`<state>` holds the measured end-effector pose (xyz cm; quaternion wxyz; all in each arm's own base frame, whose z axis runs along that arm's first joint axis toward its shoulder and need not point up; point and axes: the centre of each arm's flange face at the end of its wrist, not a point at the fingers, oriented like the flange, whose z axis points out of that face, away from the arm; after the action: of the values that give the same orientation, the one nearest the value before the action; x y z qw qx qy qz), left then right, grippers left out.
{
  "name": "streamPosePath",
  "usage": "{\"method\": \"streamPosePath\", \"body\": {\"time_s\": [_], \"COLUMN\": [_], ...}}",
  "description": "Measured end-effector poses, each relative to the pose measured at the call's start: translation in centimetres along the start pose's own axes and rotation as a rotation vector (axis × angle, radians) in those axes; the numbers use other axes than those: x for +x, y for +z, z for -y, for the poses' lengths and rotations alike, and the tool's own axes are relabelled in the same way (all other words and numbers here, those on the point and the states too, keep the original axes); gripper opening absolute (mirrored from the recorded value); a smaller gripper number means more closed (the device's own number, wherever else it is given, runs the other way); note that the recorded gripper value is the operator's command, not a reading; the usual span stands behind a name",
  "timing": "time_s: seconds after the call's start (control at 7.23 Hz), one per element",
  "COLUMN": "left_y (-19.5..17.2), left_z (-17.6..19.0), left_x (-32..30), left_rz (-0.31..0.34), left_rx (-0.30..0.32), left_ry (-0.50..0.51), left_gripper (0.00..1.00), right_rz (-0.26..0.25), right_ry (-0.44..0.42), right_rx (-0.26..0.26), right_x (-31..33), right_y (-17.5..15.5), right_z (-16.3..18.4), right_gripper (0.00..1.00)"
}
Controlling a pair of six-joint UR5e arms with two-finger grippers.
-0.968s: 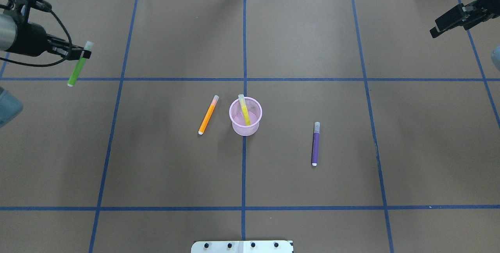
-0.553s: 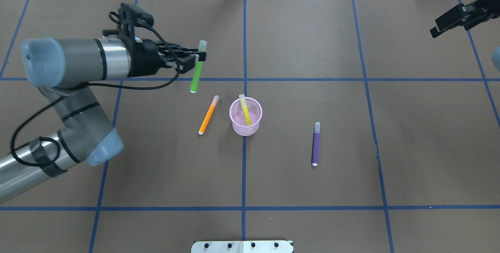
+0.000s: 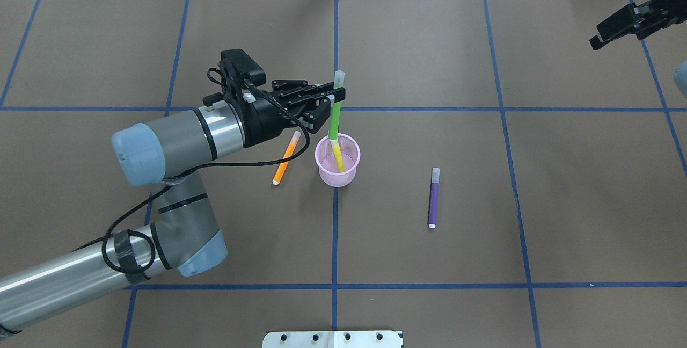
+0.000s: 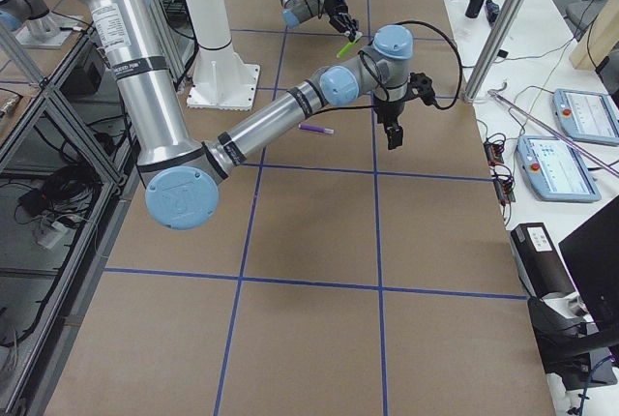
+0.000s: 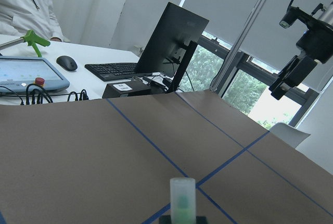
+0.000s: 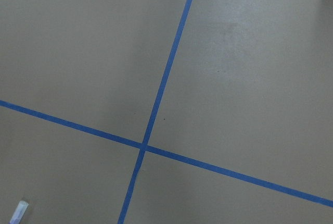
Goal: Collect pens into pen holder
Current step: 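Lower the green marker into the cup and open the left gripper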
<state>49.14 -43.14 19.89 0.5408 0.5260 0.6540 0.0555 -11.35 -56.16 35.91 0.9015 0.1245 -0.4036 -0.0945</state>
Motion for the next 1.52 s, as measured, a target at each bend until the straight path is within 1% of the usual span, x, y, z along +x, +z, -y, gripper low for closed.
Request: {"method": "streamPosePath", "body": {"time_s": [0.14,0.28,0.42,0.55,0.69,1.11,1.25,1.38,1.52], "left_y": [1.1,1.5,1.6,1.6,1.7,1.9,1.8,1.9,1.8], "left_z": [-1.7,-2.8,-3.5,-4.1,-4.7,-5.7,-5.8,-5.5,-4.9], "left_x": [-0.2,-0.7,-1.1,-1.0,-0.7,0.9,0.9,0.4,-0.7], "left_rz": [0.001,0.009,0.015,0.014,0.011,-0.009,-0.003,0.019,0.057], "left_rx": [0.017,0.018,0.014,0.007,0.000,-0.008,-0.011,-0.034,-0.098], "left_ry": [0.022,0.032,0.035,0.034,0.031,0.005,-0.004,-0.001,0.013], "left_gripper": [0.00,0.01,0.12,0.59,1.00,1.00,1.00,1.00,1.00], "right_rz": [0.001,0.001,0.001,0.001,0.001,0.003,0.005,0.009,0.014], "right_ry": [-0.001,-0.002,-0.002,-0.002,-0.001,-0.002,0.004,0.027,0.062], "right_rx": [0.001,0.001,0.001,0.000,0.000,0.001,0.003,0.006,0.007], "right_x": [-0.1,-0.1,-0.1,-0.1,-0.1,-0.2,-0.4,-0.8,-1.5], "right_y": [0.0,0.0,0.0,0.1,0.1,0.0,-0.2,-0.2,-0.2], "right_z": [0.0,0.1,0.1,0.1,0.1,0.2,0.2,0.3,0.3], "right_gripper": [1.00,1.00,1.00,1.00,1.00,1.00,1.00,1.00,1.00]}}
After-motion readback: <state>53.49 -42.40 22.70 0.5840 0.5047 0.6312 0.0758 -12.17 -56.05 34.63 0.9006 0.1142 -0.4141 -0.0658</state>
